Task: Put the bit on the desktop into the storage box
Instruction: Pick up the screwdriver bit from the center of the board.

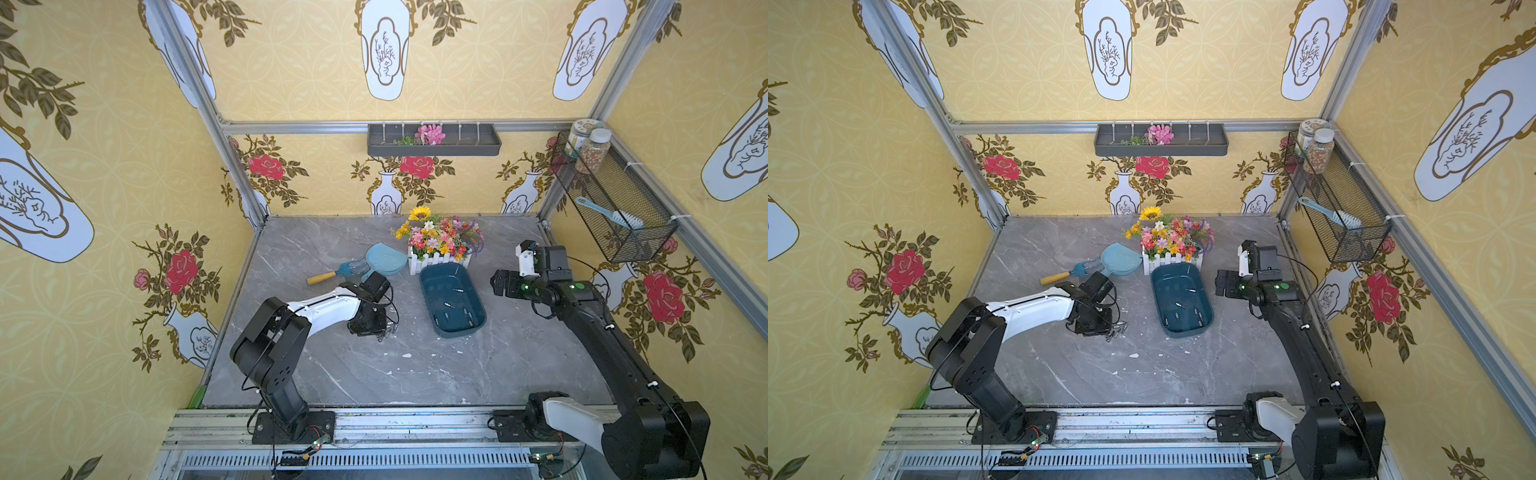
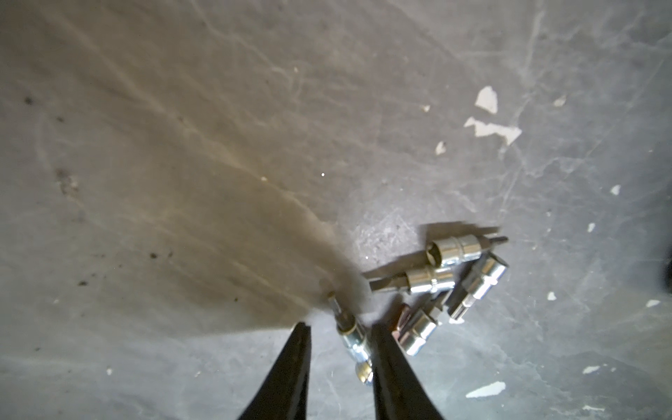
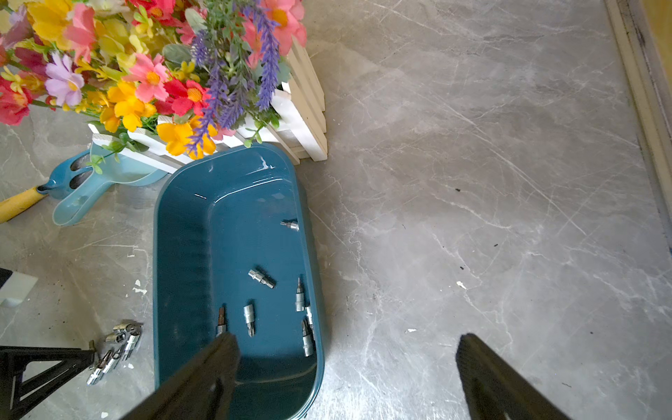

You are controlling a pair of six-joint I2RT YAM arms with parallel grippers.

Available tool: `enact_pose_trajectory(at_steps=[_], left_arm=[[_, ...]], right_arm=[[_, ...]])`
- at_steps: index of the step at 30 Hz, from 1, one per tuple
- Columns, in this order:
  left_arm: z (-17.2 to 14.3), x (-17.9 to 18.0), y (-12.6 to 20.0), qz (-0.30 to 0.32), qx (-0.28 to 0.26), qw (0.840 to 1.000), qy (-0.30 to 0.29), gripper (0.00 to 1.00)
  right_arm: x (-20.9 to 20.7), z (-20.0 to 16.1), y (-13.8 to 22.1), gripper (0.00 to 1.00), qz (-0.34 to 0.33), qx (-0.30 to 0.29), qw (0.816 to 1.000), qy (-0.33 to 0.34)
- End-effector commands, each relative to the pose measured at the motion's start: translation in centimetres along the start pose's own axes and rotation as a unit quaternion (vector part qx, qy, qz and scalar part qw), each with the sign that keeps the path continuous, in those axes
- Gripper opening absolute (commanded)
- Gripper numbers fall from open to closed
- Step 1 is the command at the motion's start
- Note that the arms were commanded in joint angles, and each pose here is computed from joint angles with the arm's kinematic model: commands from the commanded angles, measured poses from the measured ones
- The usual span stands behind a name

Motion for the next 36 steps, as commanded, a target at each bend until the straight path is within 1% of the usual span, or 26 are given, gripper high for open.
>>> enact_pose_trajectory(at_steps=[1, 9, 15, 22, 36], left_arm=[[-0.3, 0.1, -0.4, 0.002, 0.011, 1.0, -0.006, 0.33], [-0.9, 0.5, -1.0, 0.012, 0.027, 1.0, -0.011, 0.31], [-1.4, 1.1, -1.2, 0.029, 0.035, 0.999, -0.015, 0.28], [-1.2, 1.5, -1.4, 0.044, 0.029, 0.998, -0.018, 0.2], [-0.7, 0.8, -0.7, 0.032, 0.016, 0.999, -0.026, 0.19]], right_arm=[[-0.2, 0.3, -0.1, 0.97, -0.006, -0.008, 1.0, 0.002], [-0.2, 0.3, -0.1, 0.97, -0.008, -0.007, 1.0, 0.002], [-0.2, 0.3, -0.2, 0.97, -0.009, -0.007, 1.0, 0.002], [-0.2, 0.3, -0.1, 0.97, -0.01, -0.009, 1.0, 0.002], [-0.3, 0.3, -0.2, 0.97, -0.01, -0.008, 1.0, 0.002]])
Point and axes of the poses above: each gripper's point midway between its finger pads, its own y axis back along the fingers, its own x axis along the line the jaws close on, z = x × y, the point moved 5 cm from there along y, back along the fingers, and after that the axes turned 10 degrees about y, right-handed, at the moved point
